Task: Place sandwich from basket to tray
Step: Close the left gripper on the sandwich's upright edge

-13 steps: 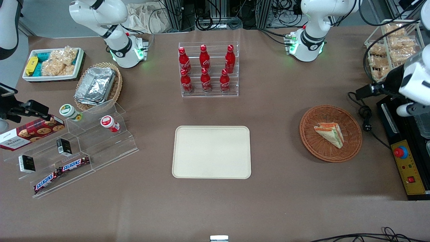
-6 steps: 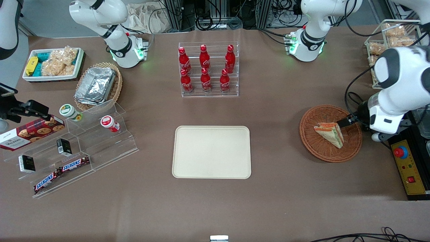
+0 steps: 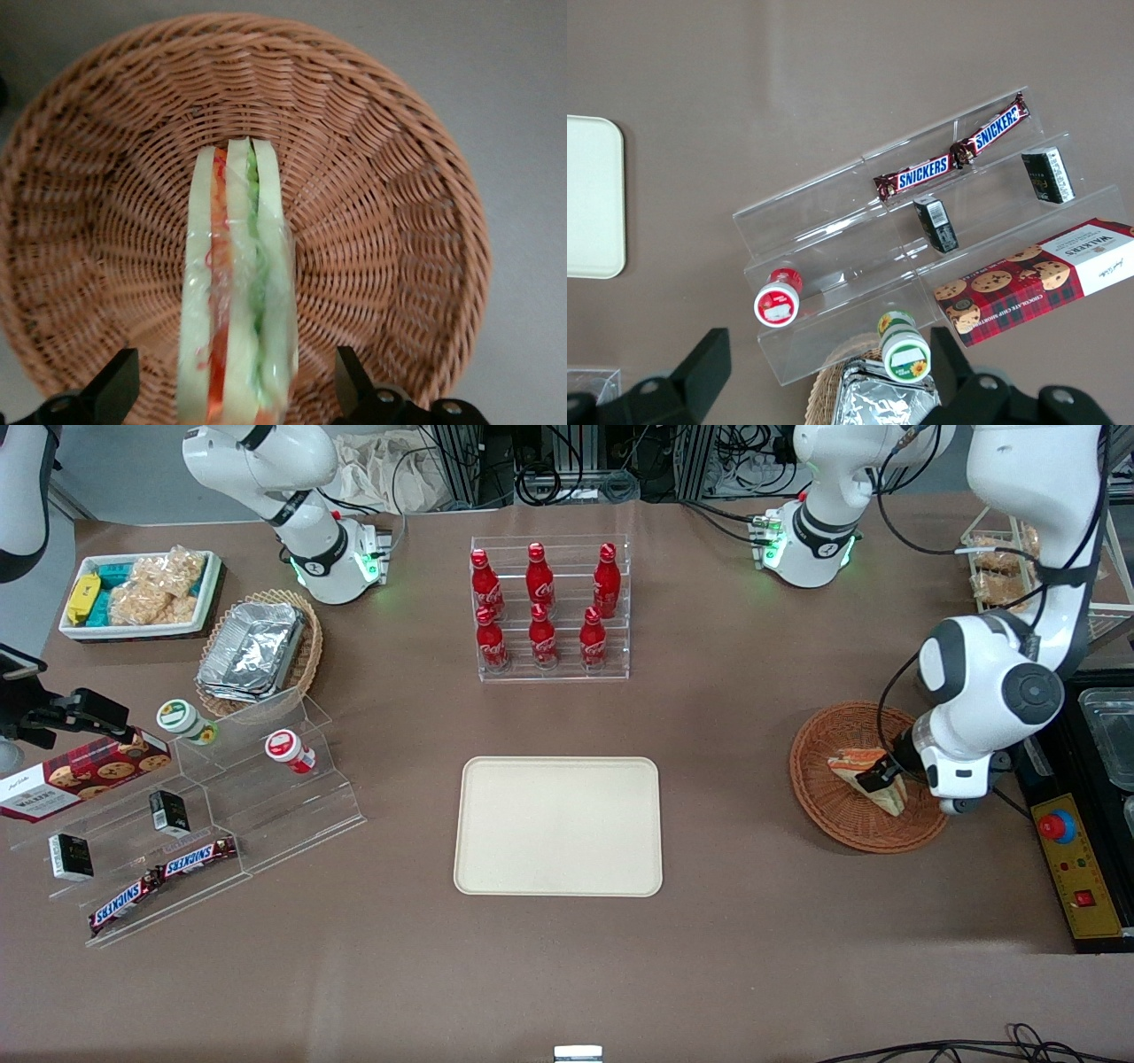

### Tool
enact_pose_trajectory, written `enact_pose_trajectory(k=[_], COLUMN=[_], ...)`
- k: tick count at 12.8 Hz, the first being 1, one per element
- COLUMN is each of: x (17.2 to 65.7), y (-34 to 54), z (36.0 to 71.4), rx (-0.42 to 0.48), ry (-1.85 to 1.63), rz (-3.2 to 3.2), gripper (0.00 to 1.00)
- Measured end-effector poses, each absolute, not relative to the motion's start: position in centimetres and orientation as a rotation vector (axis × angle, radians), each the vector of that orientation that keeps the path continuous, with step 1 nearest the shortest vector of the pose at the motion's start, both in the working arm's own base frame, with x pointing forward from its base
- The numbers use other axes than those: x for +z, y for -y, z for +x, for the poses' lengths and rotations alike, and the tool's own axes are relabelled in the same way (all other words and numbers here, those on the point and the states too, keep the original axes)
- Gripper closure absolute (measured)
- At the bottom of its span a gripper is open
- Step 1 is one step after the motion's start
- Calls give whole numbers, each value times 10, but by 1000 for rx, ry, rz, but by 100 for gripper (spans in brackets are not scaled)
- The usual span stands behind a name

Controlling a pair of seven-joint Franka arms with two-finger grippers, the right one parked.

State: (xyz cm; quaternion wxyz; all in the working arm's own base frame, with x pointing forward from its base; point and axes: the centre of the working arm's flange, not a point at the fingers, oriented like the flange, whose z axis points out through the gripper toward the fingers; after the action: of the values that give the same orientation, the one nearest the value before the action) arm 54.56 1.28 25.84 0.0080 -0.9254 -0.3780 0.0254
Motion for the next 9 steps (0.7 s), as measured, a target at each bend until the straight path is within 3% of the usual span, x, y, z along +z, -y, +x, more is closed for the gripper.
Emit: enact_pose_trajectory(k=[3, 7, 9], x=[233, 231, 238], y=[-13, -13, -12], z=[546, 546, 550], rx=[86, 90, 67], ry=[1224, 1220, 1219], rz=[-2867, -2866, -2874], gripper=[4, 53, 63])
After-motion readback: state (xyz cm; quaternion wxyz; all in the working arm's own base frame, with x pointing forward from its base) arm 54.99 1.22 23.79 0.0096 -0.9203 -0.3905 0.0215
